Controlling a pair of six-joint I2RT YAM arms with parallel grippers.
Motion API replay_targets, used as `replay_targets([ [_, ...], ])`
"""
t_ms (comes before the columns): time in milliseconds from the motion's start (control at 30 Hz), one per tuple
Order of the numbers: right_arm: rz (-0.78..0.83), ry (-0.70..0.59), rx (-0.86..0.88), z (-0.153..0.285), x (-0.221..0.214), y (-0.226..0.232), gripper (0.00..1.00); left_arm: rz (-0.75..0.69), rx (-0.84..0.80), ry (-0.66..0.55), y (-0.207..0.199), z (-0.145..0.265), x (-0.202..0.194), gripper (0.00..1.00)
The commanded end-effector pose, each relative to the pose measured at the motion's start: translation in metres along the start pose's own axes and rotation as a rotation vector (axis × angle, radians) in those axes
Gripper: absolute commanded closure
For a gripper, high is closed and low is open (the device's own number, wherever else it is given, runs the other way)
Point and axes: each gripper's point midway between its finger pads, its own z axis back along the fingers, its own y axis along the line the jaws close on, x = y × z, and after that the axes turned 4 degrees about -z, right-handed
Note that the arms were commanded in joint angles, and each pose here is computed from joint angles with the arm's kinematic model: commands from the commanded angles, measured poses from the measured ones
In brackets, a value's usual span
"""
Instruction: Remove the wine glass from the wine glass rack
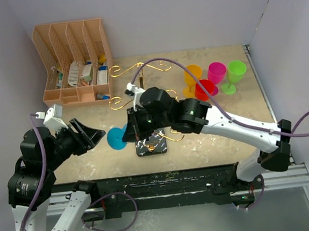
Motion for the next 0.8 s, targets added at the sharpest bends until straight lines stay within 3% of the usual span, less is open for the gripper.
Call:
replay_targets([
  [0, -0.086, -0.142, 0.026, 0.035, 0.029, -0.001, 1.00, -0.017, -0.025, -0.074, -0.012, 0.011, 0.018, 0.46],
  [300, -0.124, -0.193, 0.013, 0.040, 0.046, -0.022, 1.00, -0.021, -0.024, -0.099, -0.017, 0.017, 0.026, 0.46],
  [767, -0.186, -0.114, 0.164, 0.033, 0.035, -0.003, 1.00, -0.015, -0.020, -0.089, -0.014, 0.014, 0.024, 0.45],
])
